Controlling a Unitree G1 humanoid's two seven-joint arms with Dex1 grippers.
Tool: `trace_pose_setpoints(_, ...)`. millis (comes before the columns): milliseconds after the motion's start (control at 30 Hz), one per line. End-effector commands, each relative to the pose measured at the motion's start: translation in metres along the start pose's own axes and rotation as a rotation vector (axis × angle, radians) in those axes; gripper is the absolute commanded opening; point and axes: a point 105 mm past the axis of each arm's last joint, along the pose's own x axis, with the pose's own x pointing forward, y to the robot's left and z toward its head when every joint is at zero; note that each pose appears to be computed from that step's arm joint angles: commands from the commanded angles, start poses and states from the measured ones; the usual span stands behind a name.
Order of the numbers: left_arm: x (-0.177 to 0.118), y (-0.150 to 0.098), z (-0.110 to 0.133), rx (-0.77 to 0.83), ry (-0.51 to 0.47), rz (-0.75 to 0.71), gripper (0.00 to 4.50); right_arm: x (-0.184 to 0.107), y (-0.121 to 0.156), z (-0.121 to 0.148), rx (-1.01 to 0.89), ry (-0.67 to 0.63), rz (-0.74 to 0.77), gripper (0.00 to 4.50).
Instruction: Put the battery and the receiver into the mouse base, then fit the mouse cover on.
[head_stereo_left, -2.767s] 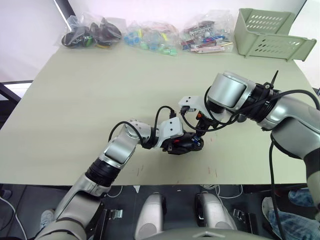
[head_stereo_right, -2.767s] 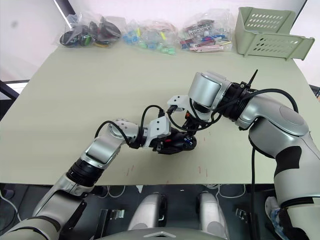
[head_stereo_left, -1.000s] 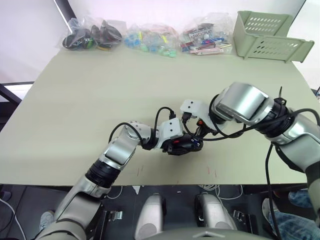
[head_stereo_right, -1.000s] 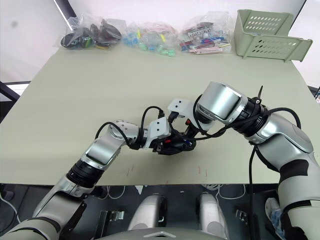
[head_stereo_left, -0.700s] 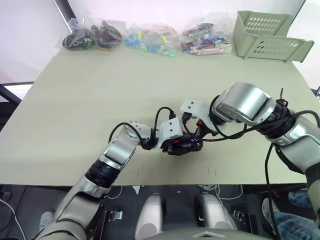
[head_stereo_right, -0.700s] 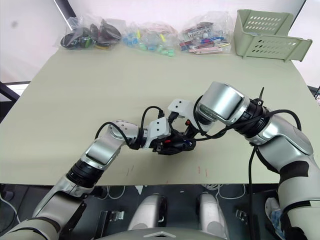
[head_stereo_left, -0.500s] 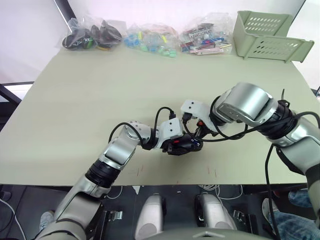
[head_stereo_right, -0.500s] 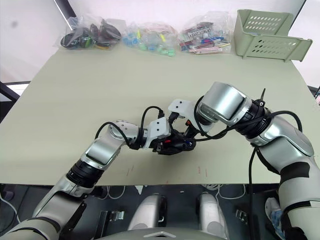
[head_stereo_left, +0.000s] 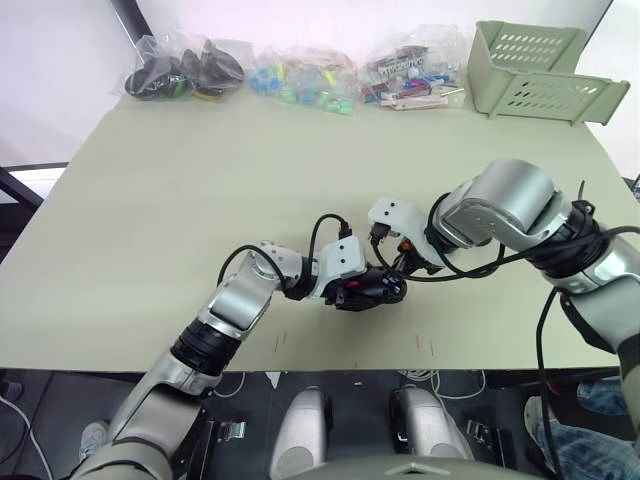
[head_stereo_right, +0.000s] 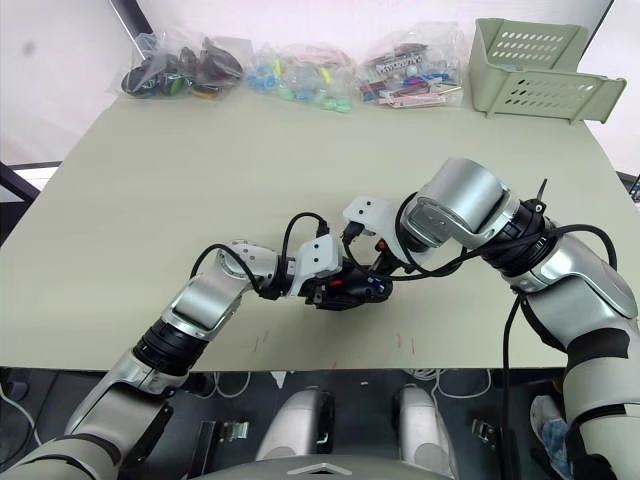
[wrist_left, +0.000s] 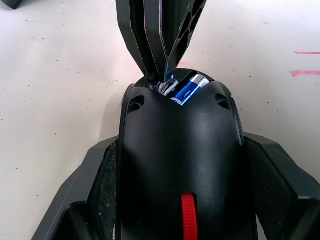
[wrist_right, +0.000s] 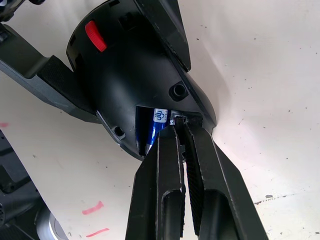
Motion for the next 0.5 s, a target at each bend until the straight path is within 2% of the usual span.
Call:
trace_pose_setpoints(33,-0.0047,0.0037,-0.0028,0.006,0.017,0.024,3.01,0.0059,-0.0035,-0.0175,0.062,0.048,0.002,0.0)
trace_pose_setpoints(500,-0.0069,0.0047,-0.0033,0.005,0.022,0.022,3.01,0.0075,-0.0041,-0.0132,0.149,-0.011,0.009,0.0)
